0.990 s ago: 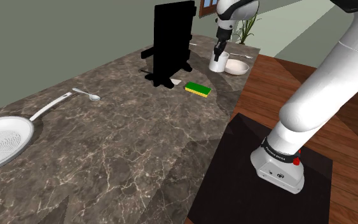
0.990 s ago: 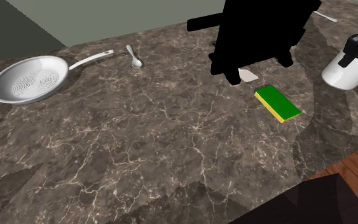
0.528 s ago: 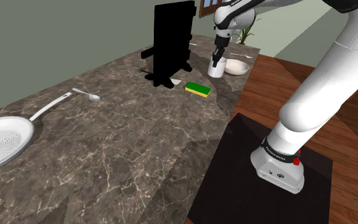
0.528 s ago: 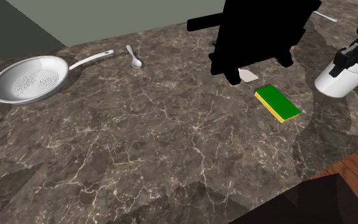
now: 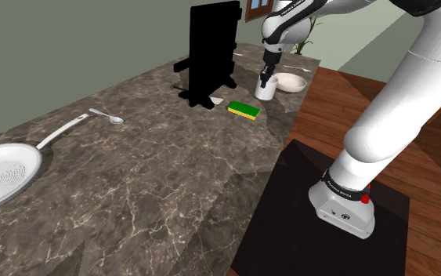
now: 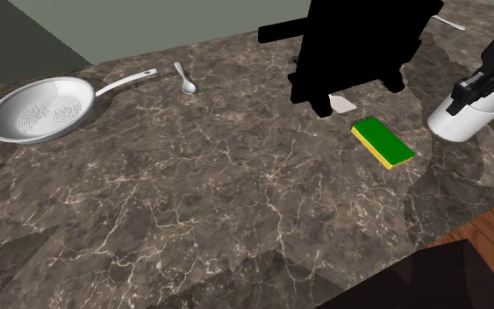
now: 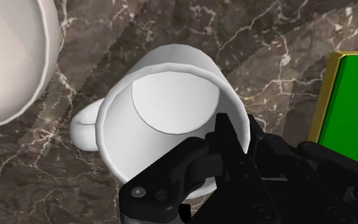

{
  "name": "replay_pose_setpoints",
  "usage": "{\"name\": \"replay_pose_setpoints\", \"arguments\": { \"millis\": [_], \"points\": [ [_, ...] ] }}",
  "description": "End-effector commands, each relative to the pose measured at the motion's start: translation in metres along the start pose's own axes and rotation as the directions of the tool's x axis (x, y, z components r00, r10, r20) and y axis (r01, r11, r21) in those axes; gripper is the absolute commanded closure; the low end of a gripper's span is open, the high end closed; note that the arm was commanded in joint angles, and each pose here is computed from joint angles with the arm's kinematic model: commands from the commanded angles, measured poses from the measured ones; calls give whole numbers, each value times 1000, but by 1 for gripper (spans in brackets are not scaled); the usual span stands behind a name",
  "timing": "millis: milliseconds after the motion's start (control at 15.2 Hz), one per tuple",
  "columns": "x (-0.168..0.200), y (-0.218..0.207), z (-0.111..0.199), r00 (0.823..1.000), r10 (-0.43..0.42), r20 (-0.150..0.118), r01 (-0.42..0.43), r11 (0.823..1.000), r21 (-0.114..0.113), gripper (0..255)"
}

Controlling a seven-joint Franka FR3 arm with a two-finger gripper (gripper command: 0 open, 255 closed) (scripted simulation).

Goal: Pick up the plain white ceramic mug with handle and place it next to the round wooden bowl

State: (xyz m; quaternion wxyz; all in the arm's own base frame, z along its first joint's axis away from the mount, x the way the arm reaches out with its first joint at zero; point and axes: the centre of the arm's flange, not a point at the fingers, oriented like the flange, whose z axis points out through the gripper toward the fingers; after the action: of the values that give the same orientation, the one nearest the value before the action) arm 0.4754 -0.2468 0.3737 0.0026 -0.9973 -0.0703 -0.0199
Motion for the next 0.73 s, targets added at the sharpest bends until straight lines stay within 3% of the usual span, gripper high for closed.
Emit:
{"name": "replay_pose_setpoints", "arguments": {
  "millis": [0,198,264,594,660],
  "points": [
    [0,0,0,1000,0,-1,0,1000,0,255],
    [0,0,0,1000,0,-1,0,1000,0,255],
    [0,0,0,1000,0,-1,0,1000,0,0],
    [0,0,0,1000,0,-1,0,1000,0,0],
    [0,0,-13,1000,0,-1,0,1000,0,0]
  ]
}}
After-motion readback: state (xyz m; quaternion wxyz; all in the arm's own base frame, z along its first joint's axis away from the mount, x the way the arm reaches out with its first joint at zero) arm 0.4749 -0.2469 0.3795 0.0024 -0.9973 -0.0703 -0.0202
